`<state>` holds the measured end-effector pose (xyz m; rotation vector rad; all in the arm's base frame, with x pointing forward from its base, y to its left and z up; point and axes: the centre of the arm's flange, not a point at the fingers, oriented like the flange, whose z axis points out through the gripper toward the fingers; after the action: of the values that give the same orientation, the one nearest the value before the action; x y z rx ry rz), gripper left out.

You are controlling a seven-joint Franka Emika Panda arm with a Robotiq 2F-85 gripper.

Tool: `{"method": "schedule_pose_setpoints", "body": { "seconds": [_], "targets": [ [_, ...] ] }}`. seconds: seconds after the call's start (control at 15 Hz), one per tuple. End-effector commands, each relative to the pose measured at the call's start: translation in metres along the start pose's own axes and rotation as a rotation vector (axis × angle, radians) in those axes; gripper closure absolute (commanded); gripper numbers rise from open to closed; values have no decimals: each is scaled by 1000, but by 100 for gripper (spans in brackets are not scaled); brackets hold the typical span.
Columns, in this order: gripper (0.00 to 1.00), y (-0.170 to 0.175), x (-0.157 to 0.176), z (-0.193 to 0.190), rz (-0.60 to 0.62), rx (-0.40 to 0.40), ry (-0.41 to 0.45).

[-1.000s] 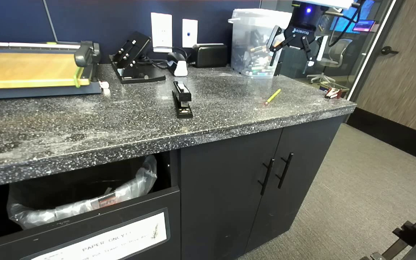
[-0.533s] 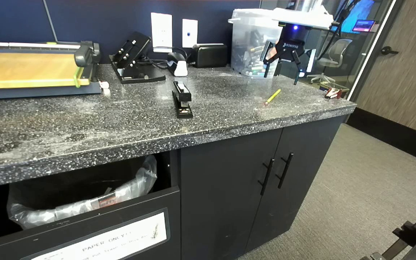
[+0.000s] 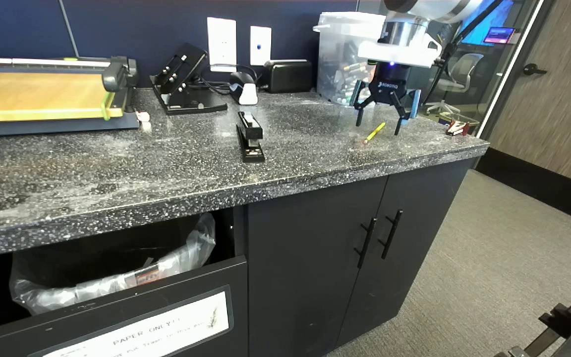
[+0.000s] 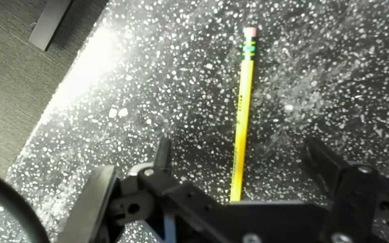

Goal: Move the pencil to the left

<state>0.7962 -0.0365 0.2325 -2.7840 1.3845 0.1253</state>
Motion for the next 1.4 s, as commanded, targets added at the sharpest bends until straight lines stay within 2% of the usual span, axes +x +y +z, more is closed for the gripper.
{"method": "schedule_pose_setpoints", "body": {
  "seconds": [0.0,0.53,0.6,0.73,0.93,1.07,1.33],
  "targets": [
    [34,-33,26,-3,30,-16,27],
    [95,-33,30,-6,55,-9,47],
    [99,-33,30,-7,59,-8,50],
    [100,-33,25,-17,61,-3,51],
    [98,-34,-15,-66,10,46,54],
    [98,-36,-63,-97,-107,68,49],
    [98,-68,-144,-134,-345,34,45]
  ]
}}
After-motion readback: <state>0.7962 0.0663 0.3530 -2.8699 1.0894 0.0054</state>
